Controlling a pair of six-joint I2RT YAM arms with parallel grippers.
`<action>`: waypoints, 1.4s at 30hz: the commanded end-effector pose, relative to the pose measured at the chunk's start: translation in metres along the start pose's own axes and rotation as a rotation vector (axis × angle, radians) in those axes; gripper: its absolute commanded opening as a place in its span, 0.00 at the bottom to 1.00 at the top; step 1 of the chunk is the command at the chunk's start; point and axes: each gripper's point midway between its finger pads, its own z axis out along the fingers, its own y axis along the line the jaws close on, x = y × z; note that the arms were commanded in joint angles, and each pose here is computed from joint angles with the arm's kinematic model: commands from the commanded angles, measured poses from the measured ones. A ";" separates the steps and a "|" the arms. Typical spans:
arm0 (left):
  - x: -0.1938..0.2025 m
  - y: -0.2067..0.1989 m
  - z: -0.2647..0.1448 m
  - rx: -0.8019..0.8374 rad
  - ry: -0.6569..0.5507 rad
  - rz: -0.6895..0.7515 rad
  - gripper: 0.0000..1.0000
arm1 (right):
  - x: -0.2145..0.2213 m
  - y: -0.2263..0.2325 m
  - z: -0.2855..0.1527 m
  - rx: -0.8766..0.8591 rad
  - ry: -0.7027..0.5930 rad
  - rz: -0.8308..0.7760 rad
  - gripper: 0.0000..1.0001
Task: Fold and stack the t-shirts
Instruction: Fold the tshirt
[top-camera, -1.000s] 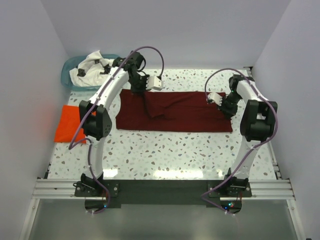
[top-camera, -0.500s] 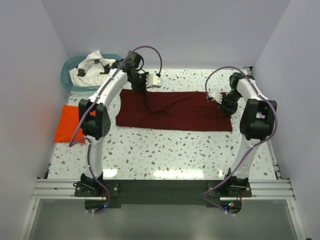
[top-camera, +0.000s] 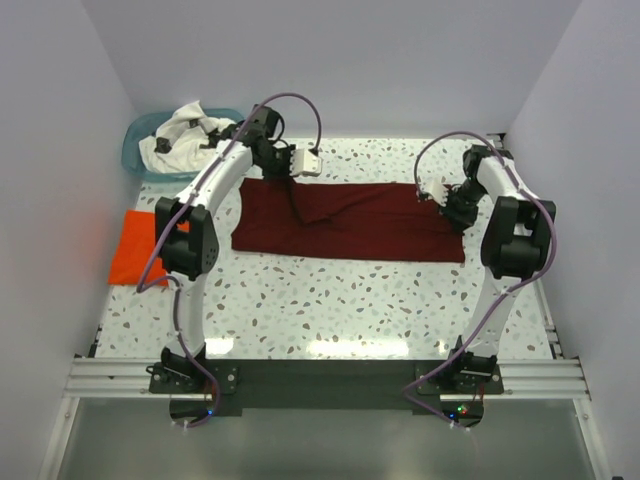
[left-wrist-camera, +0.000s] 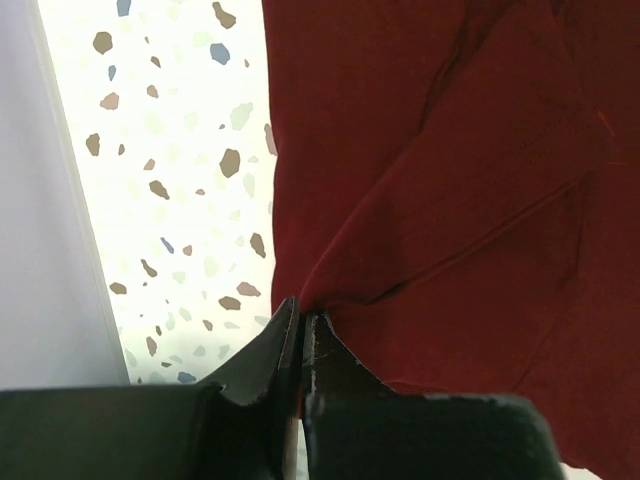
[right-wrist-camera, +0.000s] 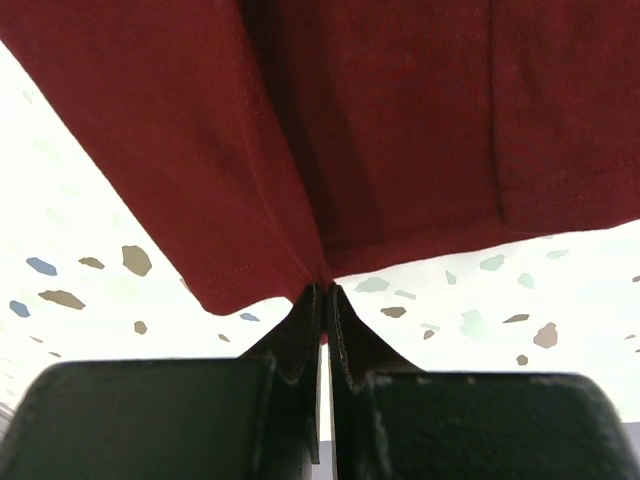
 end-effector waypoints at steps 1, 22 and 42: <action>-0.013 0.019 -0.040 -0.091 -0.067 0.058 0.00 | -0.003 0.002 -0.013 0.020 -0.041 -0.014 0.00; 0.000 0.025 -0.021 -0.098 -0.075 0.046 0.00 | -0.006 -0.018 -0.005 0.055 -0.045 0.020 0.00; 0.028 0.051 -0.007 -0.186 -0.007 -0.174 0.31 | -0.013 -0.033 -0.012 0.119 -0.052 0.140 0.44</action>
